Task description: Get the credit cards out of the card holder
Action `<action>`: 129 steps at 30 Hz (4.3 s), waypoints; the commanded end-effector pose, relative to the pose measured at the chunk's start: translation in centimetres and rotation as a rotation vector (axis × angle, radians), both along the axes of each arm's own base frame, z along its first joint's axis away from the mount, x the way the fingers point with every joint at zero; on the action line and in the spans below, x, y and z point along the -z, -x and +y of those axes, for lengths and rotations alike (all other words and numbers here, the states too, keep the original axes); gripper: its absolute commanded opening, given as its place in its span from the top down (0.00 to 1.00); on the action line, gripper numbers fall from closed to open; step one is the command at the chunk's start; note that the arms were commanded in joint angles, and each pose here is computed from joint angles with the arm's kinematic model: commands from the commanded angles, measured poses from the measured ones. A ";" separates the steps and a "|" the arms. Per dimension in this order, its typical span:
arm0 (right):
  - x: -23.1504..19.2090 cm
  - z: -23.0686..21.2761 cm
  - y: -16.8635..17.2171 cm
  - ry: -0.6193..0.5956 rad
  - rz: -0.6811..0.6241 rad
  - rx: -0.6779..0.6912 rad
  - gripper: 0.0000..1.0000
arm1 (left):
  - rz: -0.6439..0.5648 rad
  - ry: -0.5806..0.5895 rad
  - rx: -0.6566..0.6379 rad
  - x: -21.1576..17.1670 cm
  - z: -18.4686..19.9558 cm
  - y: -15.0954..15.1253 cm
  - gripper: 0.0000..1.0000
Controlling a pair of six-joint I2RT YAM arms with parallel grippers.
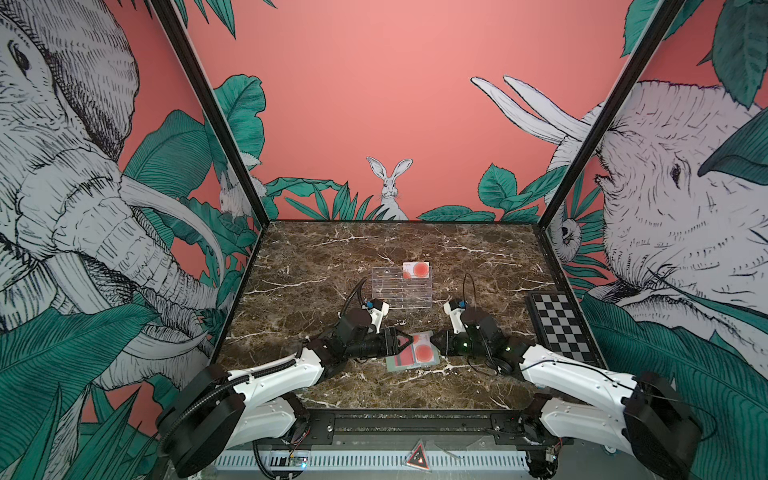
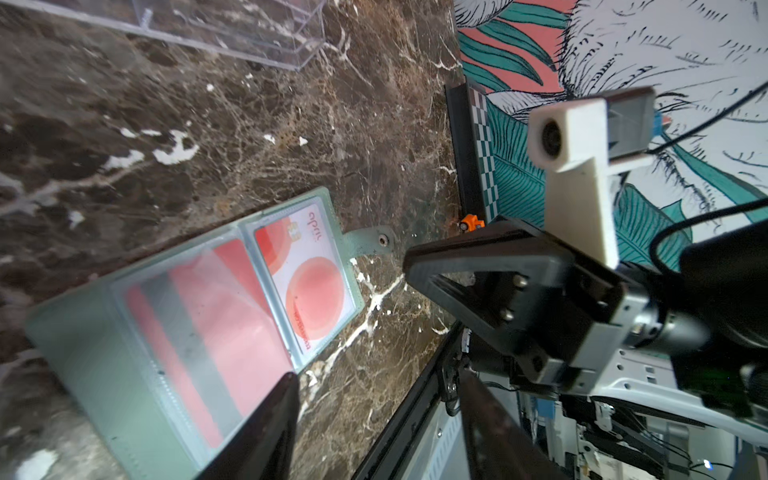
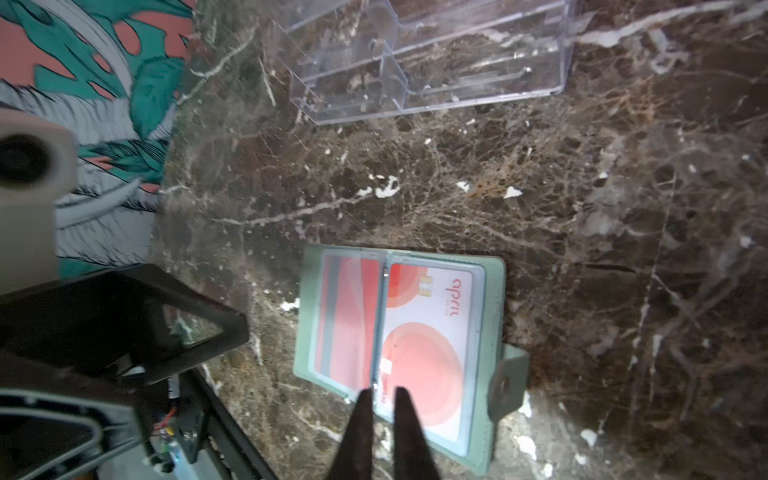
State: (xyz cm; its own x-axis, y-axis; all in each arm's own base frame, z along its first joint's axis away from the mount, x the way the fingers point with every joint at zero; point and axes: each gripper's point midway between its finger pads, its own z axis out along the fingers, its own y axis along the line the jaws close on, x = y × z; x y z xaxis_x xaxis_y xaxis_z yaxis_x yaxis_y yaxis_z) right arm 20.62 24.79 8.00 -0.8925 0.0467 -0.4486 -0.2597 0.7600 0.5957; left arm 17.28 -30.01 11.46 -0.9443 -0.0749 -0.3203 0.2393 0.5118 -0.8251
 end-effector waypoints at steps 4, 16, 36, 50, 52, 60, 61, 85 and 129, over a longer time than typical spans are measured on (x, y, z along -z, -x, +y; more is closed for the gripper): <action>1.5 0.0 -0.9 0.019 -0.002 0.005 1.00 | 0.021 0.040 0.001 0.4 -1.5 -0.1 0.51; 4.9 -0.4 -0.7 0.069 0.048 0.000 1.00 | 0.072 -0.023 -0.030 4.2 -1.9 -0.5 0.60; 6.7 -0.5 0.1 0.058 0.096 0.001 1.00 | 0.148 0.020 -0.109 7.8 -2.3 -1.3 0.75; 7.0 -0.6 0.3 0.059 0.109 0.003 1.00 | 0.153 0.024 -0.147 8.8 -1.5 -1.3 0.82; 7.0 -0.6 0.4 0.060 0.109 0.001 1.00 | 0.152 0.027 -0.154 8.9 -1.4 -1.4 0.82; 7.2 -0.6 0.4 0.063 0.112 0.001 1.00 | 0.150 0.034 -0.162 8.9 -1.4 -1.5 0.89; 7.2 -0.6 0.4 0.064 0.113 0.000 1.00 | 0.147 0.038 -0.162 8.8 -1.5 -1.6 0.90; 7.7 -1.0 0.9 0.084 0.127 -0.001 1.00 | 0.130 -0.007 -0.164 8.2 -0.5 -1.1 1.00; 7.5 -0.9 1.0 0.079 0.121 -0.010 1.00 | 0.135 -0.010 -0.177 8.3 -0.3 -1.0 1.00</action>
State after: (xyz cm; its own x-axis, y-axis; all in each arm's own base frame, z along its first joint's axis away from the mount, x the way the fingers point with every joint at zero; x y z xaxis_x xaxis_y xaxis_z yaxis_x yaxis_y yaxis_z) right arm 21.12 25.04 2.37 -0.9195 0.0359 -0.3914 -0.2238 0.7708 0.5965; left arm 18.73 -31.39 3.86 -0.9531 -0.2419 -0.1818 0.0400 0.4950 -0.8680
